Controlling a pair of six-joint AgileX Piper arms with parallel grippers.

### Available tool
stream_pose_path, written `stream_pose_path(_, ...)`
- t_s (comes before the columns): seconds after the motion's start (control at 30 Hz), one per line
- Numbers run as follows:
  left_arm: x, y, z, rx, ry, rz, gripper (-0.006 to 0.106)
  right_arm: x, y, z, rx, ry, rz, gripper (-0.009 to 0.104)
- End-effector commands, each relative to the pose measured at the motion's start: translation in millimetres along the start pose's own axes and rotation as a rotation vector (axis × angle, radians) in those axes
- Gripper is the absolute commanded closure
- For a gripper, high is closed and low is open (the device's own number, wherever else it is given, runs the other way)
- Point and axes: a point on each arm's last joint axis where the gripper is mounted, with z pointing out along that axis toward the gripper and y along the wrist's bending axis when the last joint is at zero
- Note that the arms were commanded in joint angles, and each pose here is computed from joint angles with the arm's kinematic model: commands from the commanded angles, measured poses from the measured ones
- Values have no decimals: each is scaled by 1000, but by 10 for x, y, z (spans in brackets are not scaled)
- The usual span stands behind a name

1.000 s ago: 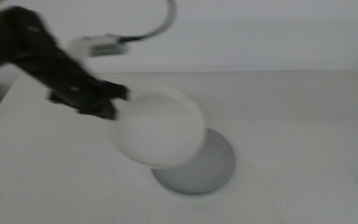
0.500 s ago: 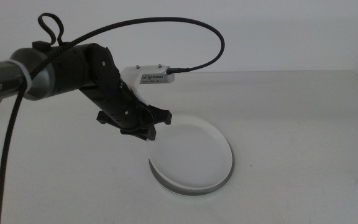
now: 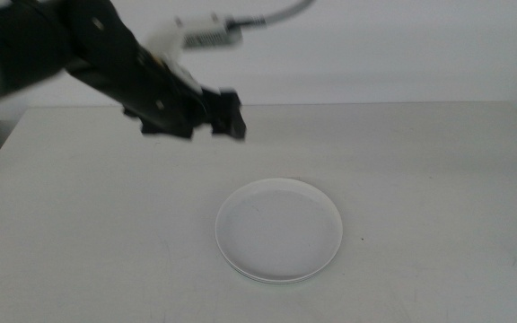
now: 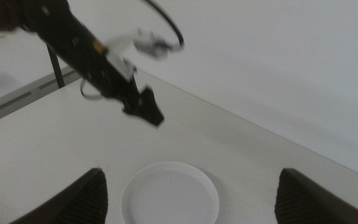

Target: Stack the three bowls on top of each other.

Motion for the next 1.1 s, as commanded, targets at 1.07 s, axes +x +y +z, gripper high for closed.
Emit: stream_pose_path(1.07, -154, 383, -1877, -234, -362, -4, -4, -144, -406, 936, 102, 1, 250, 10)
